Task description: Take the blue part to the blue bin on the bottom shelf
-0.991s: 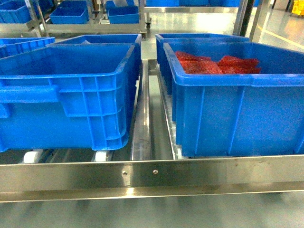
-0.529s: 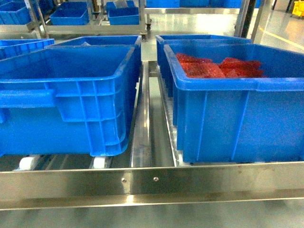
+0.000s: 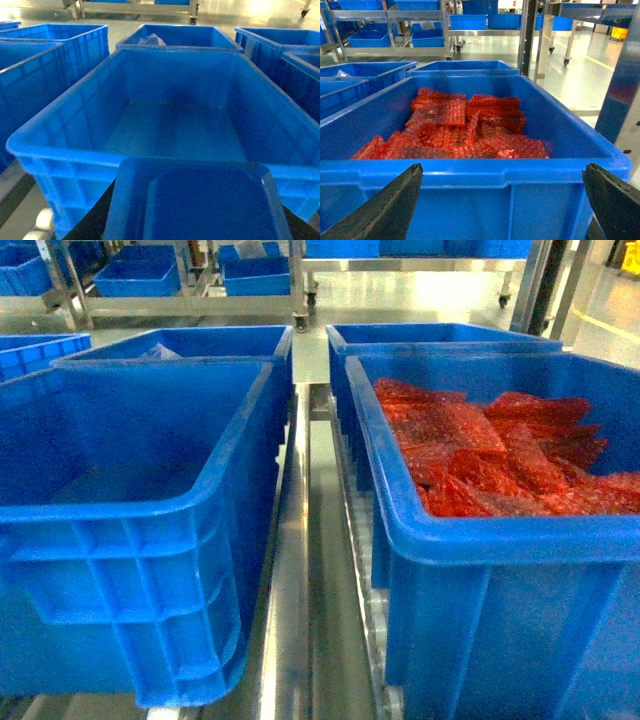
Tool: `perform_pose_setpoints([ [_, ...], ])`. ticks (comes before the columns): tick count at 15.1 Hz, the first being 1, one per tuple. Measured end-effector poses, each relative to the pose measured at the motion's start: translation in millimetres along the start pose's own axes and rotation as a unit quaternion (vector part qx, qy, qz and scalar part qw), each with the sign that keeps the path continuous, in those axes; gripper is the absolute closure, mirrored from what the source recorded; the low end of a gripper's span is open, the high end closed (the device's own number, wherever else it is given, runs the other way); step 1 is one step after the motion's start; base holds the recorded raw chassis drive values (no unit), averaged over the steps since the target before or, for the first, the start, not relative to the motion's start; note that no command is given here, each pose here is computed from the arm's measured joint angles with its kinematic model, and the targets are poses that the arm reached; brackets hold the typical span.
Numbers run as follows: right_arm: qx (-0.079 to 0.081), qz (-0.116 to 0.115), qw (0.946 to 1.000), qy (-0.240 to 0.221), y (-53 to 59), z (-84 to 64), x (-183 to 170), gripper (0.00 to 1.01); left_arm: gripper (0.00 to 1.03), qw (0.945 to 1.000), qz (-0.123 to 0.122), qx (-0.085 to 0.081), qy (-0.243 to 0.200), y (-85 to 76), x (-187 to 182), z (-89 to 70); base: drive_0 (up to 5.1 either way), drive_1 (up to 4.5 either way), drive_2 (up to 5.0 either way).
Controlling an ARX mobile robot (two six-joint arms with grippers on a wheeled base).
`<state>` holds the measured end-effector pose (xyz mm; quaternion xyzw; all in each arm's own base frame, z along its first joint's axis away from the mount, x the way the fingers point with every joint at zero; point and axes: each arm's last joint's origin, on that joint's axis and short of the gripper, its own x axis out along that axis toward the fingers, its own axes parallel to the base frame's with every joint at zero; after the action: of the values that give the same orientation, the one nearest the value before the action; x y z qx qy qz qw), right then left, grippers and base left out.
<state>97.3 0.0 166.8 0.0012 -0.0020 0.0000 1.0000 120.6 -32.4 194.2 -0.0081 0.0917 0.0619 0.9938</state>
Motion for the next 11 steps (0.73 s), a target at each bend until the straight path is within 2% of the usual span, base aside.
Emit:
perform_pose_setpoints([
  [11, 0.000, 0.000, 1.0000, 0.001, 0.0, -0.2, 0.0, 0.03, 0.60, 1.0000, 0.000, 0.000, 0.001, -0.1, 0.2, -0.1, 0.0, 4.27, -4.3],
])
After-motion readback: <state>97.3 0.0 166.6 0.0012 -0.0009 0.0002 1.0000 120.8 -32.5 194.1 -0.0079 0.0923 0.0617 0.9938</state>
